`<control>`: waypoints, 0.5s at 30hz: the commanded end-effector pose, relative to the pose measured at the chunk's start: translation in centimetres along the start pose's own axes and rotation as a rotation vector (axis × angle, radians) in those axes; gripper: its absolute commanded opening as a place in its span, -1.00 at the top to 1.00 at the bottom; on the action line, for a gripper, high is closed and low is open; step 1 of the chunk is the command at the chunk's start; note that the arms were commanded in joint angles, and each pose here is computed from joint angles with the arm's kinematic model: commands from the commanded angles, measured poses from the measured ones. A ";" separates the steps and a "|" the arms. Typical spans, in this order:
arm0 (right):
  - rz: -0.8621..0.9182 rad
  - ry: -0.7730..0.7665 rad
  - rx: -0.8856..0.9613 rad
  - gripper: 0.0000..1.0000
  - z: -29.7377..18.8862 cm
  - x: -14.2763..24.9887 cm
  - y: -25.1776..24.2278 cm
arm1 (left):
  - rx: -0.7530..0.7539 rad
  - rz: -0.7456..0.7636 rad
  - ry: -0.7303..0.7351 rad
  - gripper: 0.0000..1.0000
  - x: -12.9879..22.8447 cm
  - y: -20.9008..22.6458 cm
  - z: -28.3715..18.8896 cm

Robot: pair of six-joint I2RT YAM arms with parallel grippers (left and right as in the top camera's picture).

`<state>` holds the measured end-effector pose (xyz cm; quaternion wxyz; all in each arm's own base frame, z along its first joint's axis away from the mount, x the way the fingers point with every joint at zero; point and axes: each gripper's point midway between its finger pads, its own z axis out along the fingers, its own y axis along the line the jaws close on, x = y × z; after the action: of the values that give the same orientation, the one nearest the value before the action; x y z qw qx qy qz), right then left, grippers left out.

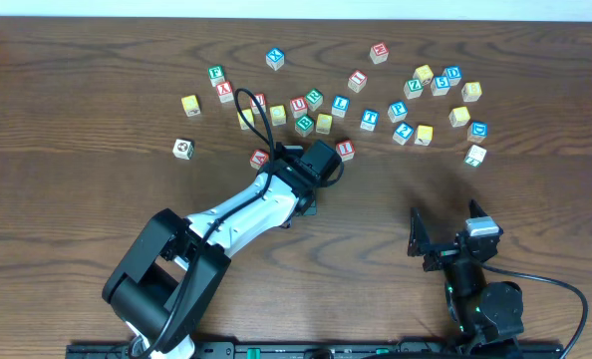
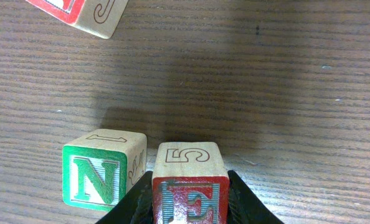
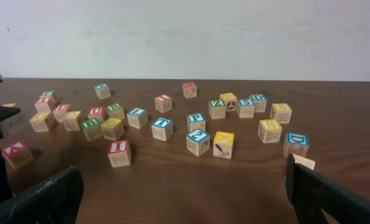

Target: Spell out NEURIPS

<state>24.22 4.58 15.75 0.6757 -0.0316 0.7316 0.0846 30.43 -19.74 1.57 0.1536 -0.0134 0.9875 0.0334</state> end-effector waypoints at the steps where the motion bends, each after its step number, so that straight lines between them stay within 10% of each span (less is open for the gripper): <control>1: -0.013 0.003 0.007 -0.99 0.0 0.1 -0.2 | -0.026 0.006 -0.012 0.84 0.0 0.7 0.1; 15: -0.013 0.003 0.007 -0.98 0.0 0.1 -0.2 | -0.034 0.021 -0.002 0.84 0.3 0.7 0.7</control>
<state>24.22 4.58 15.75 0.6756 -0.0316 0.7317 0.0846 30.56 -19.86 1.60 0.1561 -0.0115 0.9872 0.0313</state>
